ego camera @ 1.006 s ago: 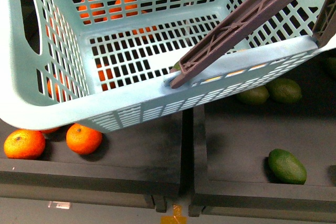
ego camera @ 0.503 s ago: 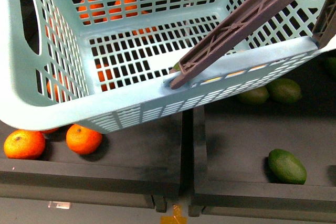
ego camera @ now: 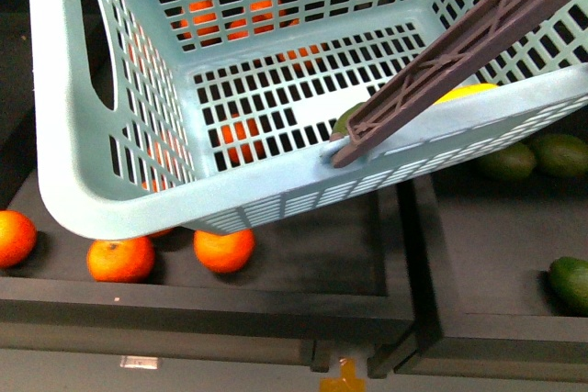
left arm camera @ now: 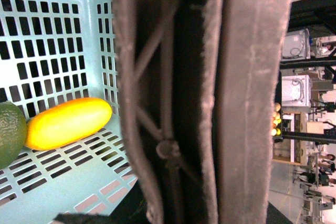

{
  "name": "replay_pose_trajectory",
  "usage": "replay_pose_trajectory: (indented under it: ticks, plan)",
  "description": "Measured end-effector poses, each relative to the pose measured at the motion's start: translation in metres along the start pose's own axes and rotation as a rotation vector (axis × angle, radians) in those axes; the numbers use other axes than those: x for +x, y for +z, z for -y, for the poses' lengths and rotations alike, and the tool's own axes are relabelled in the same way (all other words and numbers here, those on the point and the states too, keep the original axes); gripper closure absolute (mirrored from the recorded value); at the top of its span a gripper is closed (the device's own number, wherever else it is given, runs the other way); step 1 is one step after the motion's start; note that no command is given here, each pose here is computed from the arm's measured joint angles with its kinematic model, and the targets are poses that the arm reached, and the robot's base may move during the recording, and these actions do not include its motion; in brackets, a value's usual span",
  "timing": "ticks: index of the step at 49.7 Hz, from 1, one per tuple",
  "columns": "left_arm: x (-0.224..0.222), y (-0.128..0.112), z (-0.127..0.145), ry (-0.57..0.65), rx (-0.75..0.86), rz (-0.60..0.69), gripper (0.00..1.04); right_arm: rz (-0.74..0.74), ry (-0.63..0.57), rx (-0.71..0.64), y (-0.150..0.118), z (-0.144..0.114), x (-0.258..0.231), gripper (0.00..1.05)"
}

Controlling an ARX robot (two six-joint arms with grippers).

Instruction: Pick mango and avocado into basket

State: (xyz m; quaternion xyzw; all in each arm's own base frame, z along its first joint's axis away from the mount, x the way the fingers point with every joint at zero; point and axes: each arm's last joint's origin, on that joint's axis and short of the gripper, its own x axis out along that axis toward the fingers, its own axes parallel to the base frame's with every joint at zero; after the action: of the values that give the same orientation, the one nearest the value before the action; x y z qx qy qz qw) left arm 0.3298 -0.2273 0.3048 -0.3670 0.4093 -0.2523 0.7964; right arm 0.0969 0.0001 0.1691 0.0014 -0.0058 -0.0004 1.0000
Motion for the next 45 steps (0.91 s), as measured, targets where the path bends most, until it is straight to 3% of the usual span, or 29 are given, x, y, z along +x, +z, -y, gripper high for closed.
replay_pose_trajectory:
  ticks: [45]
  plan:
    - [-0.0012, 0.0032, -0.0022, 0.012, 0.005, 0.019, 0.9, 0.002, -0.001, 0.0, 0.0001, 0.0, -0.0002, 0.09]
